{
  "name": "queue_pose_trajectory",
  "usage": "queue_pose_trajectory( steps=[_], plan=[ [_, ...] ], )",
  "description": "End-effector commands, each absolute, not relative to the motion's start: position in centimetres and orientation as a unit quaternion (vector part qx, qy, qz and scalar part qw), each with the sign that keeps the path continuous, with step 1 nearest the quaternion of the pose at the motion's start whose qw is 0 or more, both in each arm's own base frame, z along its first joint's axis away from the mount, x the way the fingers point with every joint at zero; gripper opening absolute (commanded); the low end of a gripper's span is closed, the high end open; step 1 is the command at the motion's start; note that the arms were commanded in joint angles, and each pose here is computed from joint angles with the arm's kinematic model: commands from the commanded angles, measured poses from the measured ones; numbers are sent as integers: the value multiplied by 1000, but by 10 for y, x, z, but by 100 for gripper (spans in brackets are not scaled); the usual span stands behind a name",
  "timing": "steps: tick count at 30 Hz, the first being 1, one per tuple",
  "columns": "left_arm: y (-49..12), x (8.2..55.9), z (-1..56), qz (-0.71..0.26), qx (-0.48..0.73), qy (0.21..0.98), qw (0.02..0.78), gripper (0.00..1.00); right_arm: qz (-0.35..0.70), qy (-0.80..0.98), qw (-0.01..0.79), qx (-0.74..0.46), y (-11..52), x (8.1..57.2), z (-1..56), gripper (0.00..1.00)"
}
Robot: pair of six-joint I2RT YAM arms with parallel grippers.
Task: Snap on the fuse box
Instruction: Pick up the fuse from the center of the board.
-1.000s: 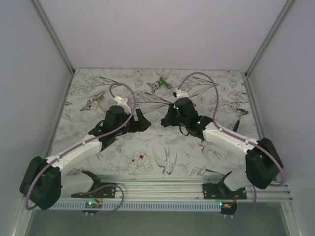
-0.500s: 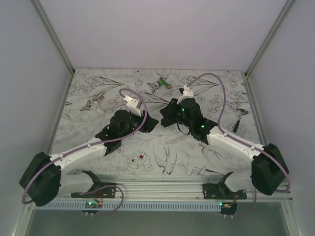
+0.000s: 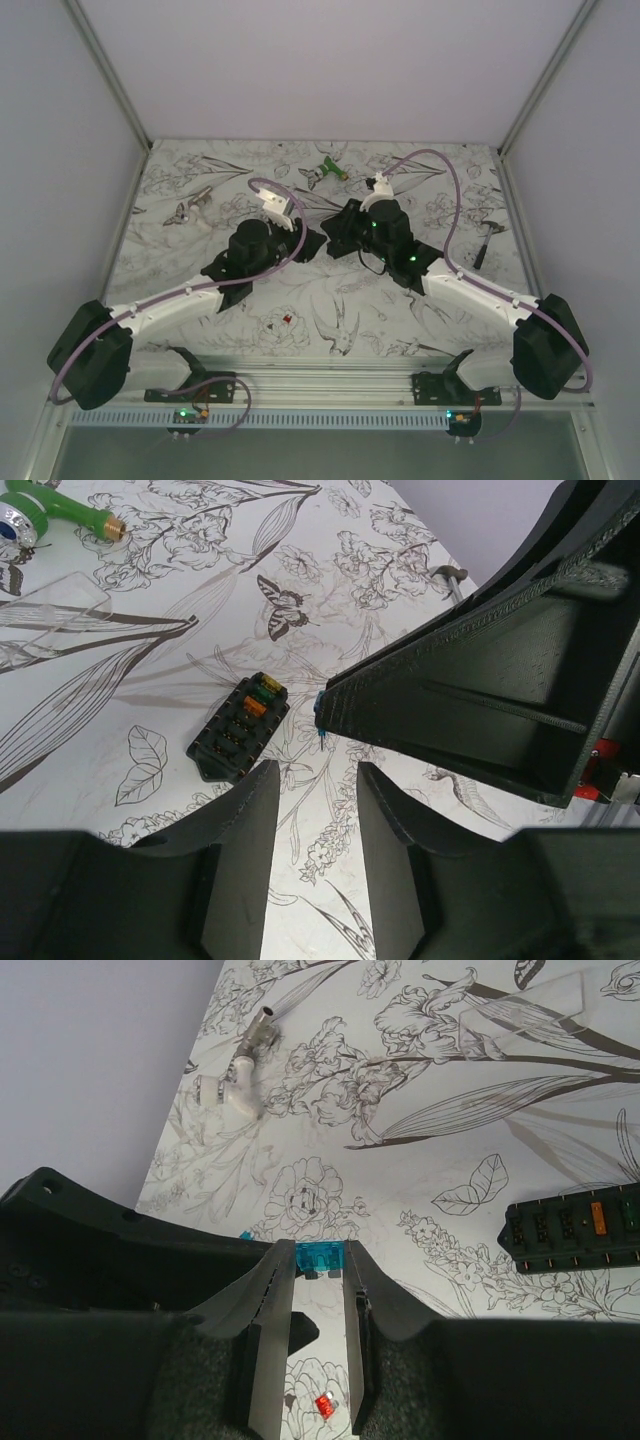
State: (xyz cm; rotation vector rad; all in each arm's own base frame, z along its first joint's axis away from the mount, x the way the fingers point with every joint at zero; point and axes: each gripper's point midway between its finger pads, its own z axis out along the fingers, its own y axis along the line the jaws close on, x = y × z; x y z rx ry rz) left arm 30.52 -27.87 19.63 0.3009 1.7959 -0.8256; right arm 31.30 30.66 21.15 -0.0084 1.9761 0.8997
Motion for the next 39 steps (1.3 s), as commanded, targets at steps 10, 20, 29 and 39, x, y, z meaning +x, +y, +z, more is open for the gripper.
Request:
queue_pose_trajectory(
  steps=[10,20,29,39],
  plan=[
    [-287,321,213,-344,123,735,572,28,408,785,466,-3,318,303,229,29],
    [-288,321,214,-342,133,732,574,1,415,784,462,1,319,301,227,29],
    [-278,317,205,-321,172,729,580,0,389,767,510,-33,303,304,247,52],
    [-258,305,218,-347,224,715,564,0,319,721,573,-224,286,294,278,100]
  ],
)
